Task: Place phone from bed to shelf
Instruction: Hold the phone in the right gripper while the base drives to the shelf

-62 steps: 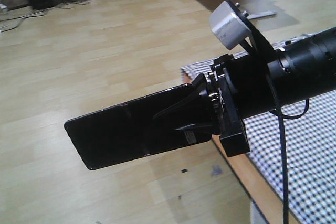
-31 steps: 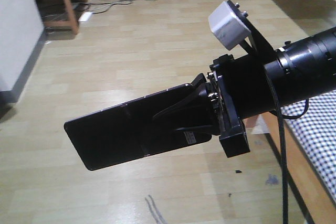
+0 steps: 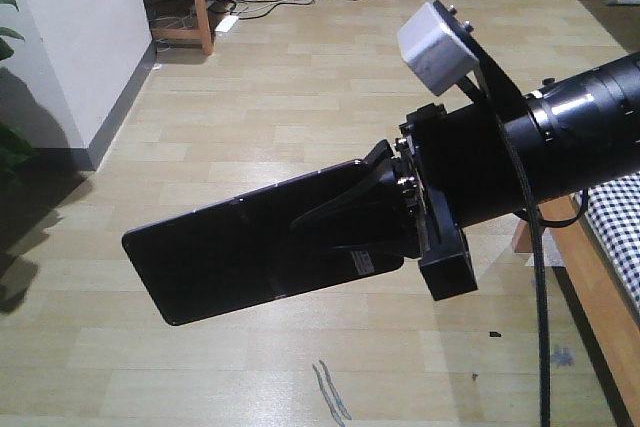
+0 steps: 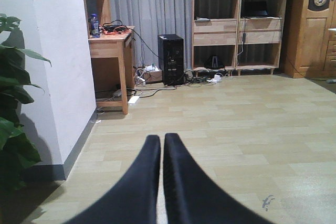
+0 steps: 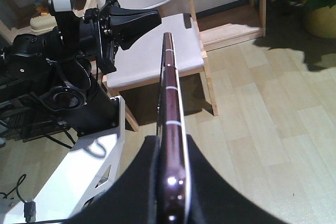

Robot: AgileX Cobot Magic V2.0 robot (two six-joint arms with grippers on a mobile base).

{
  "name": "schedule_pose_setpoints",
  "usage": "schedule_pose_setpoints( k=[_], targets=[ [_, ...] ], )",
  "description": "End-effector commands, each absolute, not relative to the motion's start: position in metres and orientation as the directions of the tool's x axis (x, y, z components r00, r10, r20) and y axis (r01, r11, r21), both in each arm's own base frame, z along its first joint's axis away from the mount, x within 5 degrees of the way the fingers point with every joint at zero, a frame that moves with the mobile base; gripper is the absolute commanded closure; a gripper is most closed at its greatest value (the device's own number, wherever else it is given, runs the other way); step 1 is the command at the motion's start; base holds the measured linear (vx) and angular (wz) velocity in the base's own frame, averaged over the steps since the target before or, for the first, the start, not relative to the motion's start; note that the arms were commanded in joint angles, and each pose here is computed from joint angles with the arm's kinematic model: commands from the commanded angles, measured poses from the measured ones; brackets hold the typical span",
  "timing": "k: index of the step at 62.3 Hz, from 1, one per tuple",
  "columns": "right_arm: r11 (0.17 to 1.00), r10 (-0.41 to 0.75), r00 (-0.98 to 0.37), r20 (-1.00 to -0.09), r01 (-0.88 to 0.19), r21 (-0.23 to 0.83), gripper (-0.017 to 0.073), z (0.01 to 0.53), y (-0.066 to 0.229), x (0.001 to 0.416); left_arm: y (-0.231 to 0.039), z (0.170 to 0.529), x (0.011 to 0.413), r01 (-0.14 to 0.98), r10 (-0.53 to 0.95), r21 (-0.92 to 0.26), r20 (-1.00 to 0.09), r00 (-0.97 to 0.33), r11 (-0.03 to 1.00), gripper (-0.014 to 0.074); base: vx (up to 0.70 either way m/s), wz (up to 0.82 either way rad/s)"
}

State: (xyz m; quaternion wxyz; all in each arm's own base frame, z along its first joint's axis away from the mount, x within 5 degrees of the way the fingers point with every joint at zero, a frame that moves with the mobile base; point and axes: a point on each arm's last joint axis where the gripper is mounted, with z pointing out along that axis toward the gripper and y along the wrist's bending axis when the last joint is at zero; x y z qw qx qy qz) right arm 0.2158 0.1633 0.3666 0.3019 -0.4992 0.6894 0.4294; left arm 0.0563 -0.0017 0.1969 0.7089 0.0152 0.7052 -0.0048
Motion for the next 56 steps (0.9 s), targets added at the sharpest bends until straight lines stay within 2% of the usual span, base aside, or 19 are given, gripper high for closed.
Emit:
schedule_pose_setpoints(
  k=[1,56],
  targets=[
    [0.056,-0.364,-0.295,-0.884,-0.954,0.295,0.0562,0.389,0.1622,0.2023,-0.0013,0.2122,0.0543,0.025,-0.007,-0.005,-0.994,0.11,1.0,0.0592,0.0,0.01],
    [0.056,-0.364,-0.293,-0.884,-0.955,0.293,0.0562,0.3895,0.162,0.2017,-0.0013,0.2122,0.0543,0.025,-0.007,-0.005,-0.994,0.11,1.0,0.0592,0.12,0.01]
  ],
)
